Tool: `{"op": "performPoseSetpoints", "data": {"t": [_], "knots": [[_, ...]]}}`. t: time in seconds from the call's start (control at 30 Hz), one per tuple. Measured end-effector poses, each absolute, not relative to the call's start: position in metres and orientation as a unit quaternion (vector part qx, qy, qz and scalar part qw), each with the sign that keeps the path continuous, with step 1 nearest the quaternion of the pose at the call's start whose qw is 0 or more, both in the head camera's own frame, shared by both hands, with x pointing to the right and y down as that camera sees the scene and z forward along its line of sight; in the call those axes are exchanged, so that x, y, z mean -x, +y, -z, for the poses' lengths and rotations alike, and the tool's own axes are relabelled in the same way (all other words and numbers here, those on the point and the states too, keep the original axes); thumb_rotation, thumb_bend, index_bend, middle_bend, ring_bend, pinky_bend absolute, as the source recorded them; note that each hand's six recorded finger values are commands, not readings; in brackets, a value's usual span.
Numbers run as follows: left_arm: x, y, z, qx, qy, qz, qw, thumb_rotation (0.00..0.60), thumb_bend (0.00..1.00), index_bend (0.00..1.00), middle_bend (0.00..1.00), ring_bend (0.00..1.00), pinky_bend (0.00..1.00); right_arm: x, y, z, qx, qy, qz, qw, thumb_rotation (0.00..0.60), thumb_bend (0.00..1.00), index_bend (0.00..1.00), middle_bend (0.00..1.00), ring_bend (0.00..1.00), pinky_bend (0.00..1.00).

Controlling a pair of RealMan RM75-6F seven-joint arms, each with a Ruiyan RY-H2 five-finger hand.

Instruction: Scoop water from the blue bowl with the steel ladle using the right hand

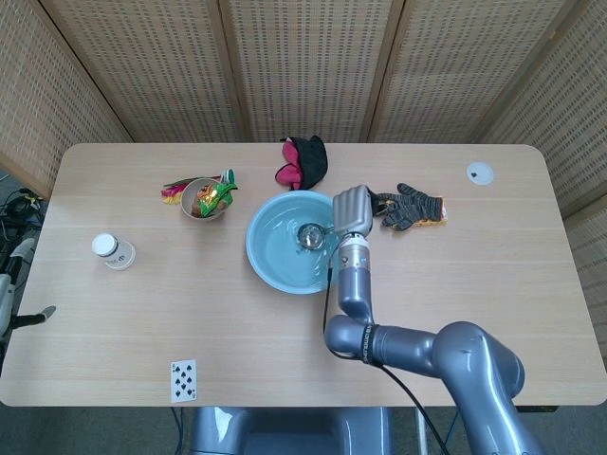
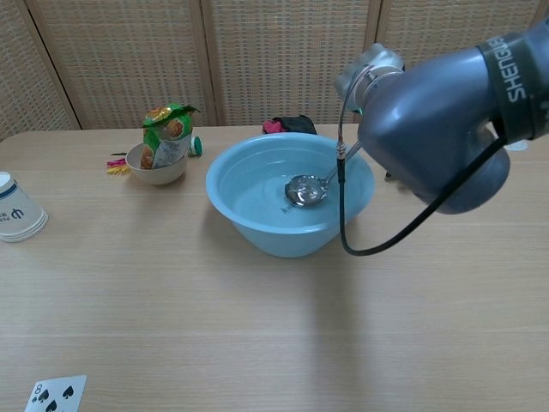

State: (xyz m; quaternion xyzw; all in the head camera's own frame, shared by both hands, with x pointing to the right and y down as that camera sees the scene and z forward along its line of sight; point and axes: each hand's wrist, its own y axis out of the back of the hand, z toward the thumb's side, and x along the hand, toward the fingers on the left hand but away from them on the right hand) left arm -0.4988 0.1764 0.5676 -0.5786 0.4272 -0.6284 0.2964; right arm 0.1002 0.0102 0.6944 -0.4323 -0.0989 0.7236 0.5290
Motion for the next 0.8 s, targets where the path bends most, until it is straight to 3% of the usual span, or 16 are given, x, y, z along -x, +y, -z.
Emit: {"op": "performPoseSetpoints", "data": {"t": [0.47,0.8], "knots": [[0.500,0.176,-0.569,0.581,0.425,0.629,0.294,0.600,0.00,0.00,0.00,0.00,0.00,-0.100,0.021,-0.706,0.373,-0.035,-0.748,0.548,0.600,0.84,0.81,1.00,0.97,1.00],[0.498,0.177,-0.569,0.583,0.424,0.627,0.295,0.600,0.00,0.00,0.00,0.00,0.00,-0.100,0.037,-0.705,0.416,-0.020,-0.775,0.475,0.600,0.85,0.82,1.00,0.97,1.00]]}}
